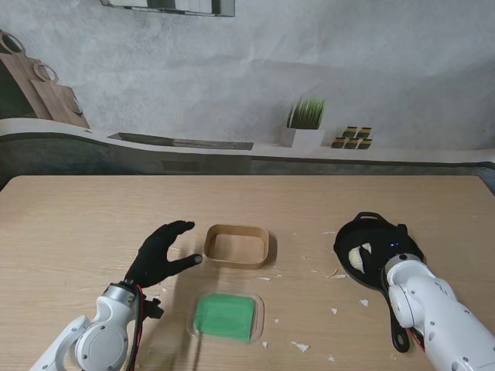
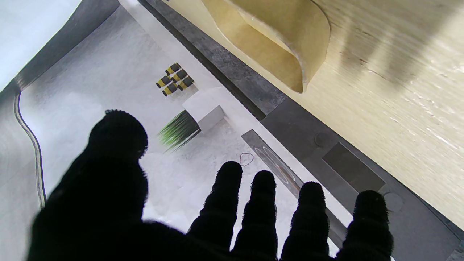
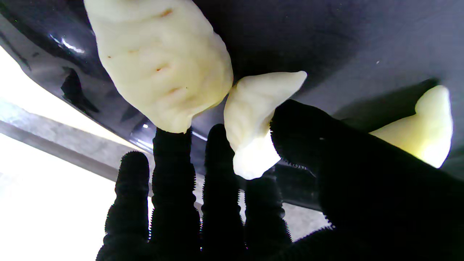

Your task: Load dumplings into a food container

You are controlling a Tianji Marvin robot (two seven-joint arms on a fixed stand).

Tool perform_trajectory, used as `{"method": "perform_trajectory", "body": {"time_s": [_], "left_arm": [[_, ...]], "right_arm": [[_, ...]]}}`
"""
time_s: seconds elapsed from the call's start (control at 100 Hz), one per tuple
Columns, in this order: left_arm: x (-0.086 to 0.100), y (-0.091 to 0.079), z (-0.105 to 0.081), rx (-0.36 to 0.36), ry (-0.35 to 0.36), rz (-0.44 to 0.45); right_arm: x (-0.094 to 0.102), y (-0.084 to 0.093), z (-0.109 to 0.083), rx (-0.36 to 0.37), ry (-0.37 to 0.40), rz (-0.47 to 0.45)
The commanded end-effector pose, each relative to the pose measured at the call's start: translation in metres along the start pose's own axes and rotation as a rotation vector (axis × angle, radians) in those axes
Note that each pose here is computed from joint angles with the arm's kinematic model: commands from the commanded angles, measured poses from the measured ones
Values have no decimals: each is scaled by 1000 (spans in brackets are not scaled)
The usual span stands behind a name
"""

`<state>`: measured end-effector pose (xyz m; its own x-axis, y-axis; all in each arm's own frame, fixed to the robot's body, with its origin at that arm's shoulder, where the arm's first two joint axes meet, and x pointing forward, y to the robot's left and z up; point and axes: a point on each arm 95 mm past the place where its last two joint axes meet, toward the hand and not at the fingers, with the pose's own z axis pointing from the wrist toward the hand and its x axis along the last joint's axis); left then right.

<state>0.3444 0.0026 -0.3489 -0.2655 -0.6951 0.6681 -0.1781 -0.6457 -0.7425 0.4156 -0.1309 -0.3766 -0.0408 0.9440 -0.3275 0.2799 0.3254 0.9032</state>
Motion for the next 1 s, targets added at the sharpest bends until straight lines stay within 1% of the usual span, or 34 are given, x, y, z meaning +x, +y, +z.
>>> {"method": "perform_trajectory", "body": {"time_s": [0.0, 0.17, 0.53, 0.62, 0.83, 0.99], "left_arm": [[1, 1, 0, -8, -1, -2], [1, 1, 0, -8, -2, 3], [-1, 2, 1, -11, -3, 11], [0, 2, 1, -10, -3, 9], [-1, 2, 1, -8, -3, 10], [-1, 2, 2, -5, -1, 10]], "right_arm": [[5, -12, -2, 33, 18, -8], [5, -14, 0, 10, 32, -29], [4, -18, 7, -91, 59, -42], [4, -17, 8, -132, 61, -40], [-3, -10, 4, -206, 85, -32], [-8, 2, 0, -261, 97, -20]]}}
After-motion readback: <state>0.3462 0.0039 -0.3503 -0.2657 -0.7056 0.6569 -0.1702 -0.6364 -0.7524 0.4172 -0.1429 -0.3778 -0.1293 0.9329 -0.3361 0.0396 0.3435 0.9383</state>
